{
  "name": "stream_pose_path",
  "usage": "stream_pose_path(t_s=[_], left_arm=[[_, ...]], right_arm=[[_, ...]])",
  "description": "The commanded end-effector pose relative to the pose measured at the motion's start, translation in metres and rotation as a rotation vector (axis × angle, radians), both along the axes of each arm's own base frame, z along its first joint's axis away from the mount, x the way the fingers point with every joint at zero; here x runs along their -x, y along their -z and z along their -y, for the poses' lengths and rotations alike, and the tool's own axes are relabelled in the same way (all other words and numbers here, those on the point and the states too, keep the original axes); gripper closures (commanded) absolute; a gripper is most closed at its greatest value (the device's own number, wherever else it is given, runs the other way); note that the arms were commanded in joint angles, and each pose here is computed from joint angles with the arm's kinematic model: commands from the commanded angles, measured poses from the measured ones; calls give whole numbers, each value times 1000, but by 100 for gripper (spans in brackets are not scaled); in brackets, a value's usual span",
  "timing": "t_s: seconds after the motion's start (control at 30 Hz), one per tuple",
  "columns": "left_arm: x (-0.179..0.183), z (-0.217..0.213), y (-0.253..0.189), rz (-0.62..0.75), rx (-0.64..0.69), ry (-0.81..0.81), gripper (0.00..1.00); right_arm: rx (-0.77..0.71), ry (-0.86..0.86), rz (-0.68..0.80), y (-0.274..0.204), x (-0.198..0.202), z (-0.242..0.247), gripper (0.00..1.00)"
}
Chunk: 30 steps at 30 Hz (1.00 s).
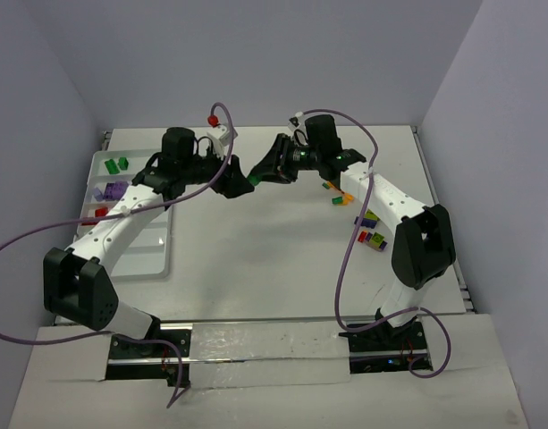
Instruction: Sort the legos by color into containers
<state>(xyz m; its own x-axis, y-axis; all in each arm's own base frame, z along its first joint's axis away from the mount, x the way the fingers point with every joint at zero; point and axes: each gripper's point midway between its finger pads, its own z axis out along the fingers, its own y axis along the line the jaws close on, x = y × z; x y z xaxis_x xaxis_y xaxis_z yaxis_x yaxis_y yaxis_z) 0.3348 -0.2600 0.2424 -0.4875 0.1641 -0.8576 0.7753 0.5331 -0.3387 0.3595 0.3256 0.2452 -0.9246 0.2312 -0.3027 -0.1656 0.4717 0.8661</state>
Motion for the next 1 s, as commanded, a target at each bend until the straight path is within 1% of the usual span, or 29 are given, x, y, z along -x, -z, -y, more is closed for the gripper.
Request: stream_pose_path(t_s=[0.0, 0.27, 0.43, 0.5, 0.57, 0.63, 0.67, 0.7, 0.73, 0.77, 0.8, 0.83, 0.87, 0.9, 0.93, 0.97], left_arm=[[-13, 10, -23, 75, 15, -17, 28], [-23, 18, -31, 81, 37, -31, 32], [-25, 22, -31, 81, 39, -31, 41], [-25, 24, -30, 80, 39, -29, 46], [-26, 23, -31, 87, 37, -37, 52], [-27, 21, -31, 89, 33, -46, 63], [-28, 20, -29, 90, 26, -58, 73], [-29, 18, -28, 92, 20, -68, 80], [-29, 17, -28, 92, 15, -76, 87], [-29, 16, -28, 91, 10, -85, 95], [-29, 13, -26, 86, 1, -92, 100], [-30, 12, -26, 87, -2, -96, 100], [-30, 3, -23, 73, -12, -115, 100], [-30, 0, -22, 68, -16, -121, 100], [-34, -14, -22, 58, -16, -152, 100], [-38, -30, -16, 35, -20, -187, 100]], right_arm=[[-47, -24, 13, -10, 1, -8, 100], [-62, -51, 12, -13, 10, -15, 100], [-64, -56, 5, -12, 10, -15, 100], [-66, -59, 3, -12, 10, -16, 100], [-70, -58, 1, -13, 10, -16, 100], [-69, -58, -1, -12, 9, -16, 100], [-69, -58, -3, -11, 10, -16, 100], [-71, -60, -3, -11, 10, -17, 100], [-73, -64, -3, -11, 10, -17, 98], [-75, -67, -3, -11, 10, -17, 93], [-75, -67, 1, -11, 9, -17, 77], [-76, -65, 1, -11, 8, -16, 76], [-77, -60, 6, -13, 5, -14, 55], [-79, -56, 10, -14, 2, -12, 42], [-82, -44, 15, -16, -4, -7, 30], [-84, -32, 25, -18, -10, -2, 21]])
